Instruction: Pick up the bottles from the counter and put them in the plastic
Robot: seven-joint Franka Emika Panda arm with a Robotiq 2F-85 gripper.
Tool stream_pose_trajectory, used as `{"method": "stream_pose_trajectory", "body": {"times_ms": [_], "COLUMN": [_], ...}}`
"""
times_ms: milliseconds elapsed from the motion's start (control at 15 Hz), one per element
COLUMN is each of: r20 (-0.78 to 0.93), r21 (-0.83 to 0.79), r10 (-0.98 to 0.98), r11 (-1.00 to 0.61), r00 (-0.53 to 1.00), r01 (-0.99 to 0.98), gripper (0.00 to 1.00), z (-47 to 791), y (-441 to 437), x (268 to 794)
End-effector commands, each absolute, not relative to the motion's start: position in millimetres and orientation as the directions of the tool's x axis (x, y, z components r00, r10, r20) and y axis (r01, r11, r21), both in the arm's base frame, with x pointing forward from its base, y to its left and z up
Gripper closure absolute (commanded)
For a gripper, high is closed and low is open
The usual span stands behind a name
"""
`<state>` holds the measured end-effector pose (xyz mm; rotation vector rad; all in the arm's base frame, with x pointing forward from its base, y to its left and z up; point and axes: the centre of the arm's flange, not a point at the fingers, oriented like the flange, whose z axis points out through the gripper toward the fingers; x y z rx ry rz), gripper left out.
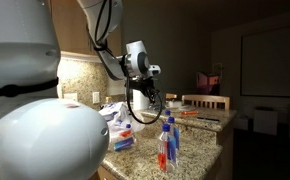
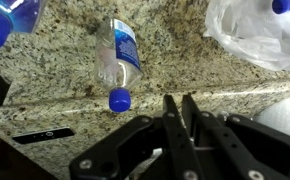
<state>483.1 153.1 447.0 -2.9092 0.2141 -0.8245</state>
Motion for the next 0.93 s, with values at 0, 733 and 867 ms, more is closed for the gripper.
{"method": "stream_pose_trajectory", "body": {"times_ms": [0, 733, 867], "r20": [0.477, 0.259, 0.264], "r21": [-0.137, -0.105, -0.107], "r10": [-0.176, -0.245, -0.244], "r11": [-0.983, -0.969, -0.969], "r00": [0.861, 0.934, 0.933], "r01": [-0.124, -0.225, -0.223], "gripper": [0.55, 0.07, 0.00], "z": [454, 452, 454], "y": [152, 177, 177], "x": [469, 398, 398]}}
